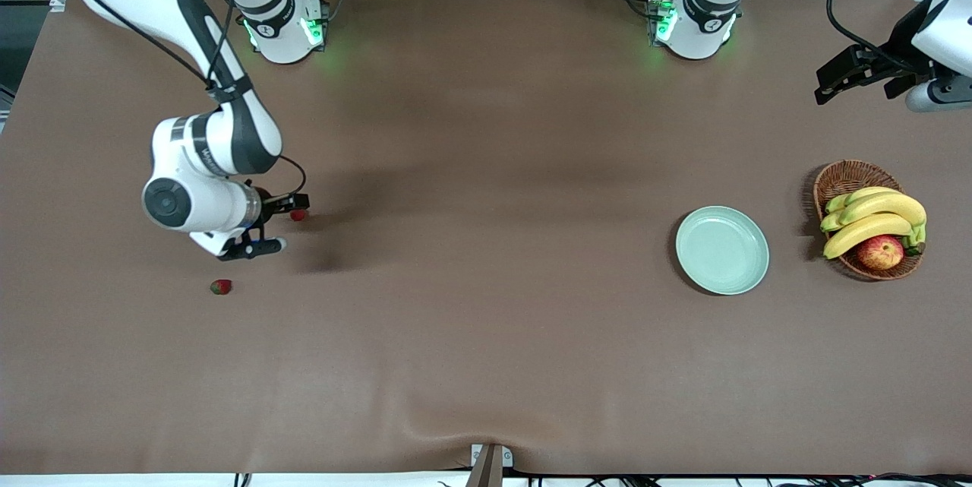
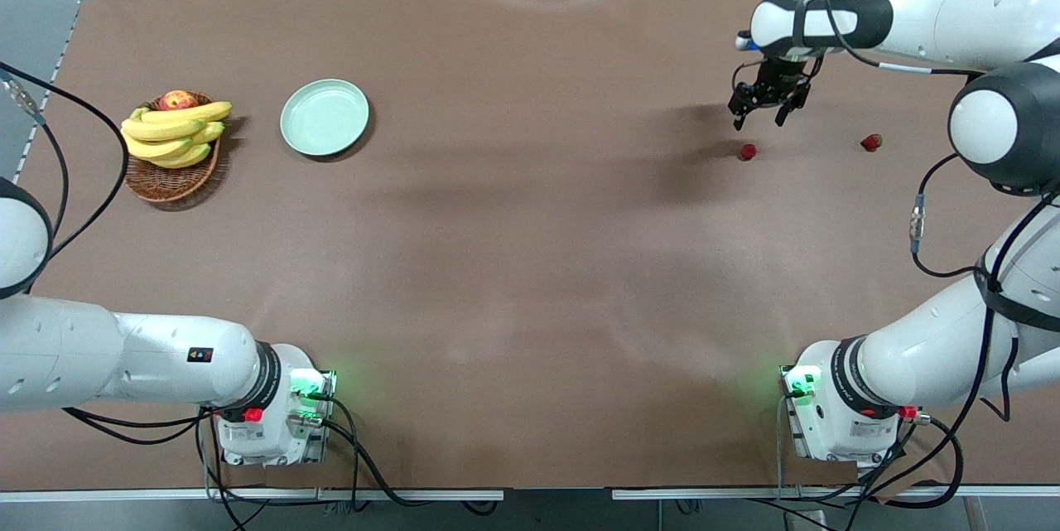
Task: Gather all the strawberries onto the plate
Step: 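Reach the right gripper over a red strawberry, then lower the right gripper and close it on the strawberry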
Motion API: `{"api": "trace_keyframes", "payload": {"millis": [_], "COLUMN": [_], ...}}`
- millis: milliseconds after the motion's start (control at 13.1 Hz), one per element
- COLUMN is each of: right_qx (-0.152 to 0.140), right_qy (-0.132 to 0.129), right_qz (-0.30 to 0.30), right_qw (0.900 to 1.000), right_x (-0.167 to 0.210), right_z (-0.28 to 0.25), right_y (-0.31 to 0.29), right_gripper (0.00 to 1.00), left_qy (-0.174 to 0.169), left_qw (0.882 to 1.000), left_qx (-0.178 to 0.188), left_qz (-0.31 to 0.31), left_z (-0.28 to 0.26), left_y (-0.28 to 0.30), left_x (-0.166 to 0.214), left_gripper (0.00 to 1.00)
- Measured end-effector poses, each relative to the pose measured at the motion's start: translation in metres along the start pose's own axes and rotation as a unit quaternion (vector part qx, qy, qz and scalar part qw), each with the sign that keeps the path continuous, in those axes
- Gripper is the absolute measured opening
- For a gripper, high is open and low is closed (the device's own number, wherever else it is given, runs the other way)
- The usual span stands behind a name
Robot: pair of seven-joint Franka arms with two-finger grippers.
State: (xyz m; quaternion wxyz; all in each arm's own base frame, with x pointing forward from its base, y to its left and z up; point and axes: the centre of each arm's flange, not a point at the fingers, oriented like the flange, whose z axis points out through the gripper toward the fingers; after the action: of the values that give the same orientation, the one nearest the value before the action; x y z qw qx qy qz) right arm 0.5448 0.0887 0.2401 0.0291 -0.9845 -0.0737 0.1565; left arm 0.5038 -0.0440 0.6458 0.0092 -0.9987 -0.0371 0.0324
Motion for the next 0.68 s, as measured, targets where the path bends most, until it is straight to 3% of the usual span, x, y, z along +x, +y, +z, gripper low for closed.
{"api": "trace_keyframes", "payload": {"millis": [304,685], "right_qx": [-0.004,-0.006], "right_qy": [0.027,0.036], "right_qz": [0.016,0.038], "right_qw": [1.0,0.999], "right_x": [-0.007,-0.005], "right_z": [0.025,0.046], "right_y": [0.007,0.009], "right_gripper": [1.0,1.0], "left_qy": [-0.002,-0.006], "left_qw": [1.0,1.0], "left_qx": [0.0,0.001], "left_qz": [0.0,0.001], "left_z": [0.002,0.005], "left_y": [0.0,0.001], "left_x": [0.0,0.0], "left_gripper": [1.0,1.0]}}
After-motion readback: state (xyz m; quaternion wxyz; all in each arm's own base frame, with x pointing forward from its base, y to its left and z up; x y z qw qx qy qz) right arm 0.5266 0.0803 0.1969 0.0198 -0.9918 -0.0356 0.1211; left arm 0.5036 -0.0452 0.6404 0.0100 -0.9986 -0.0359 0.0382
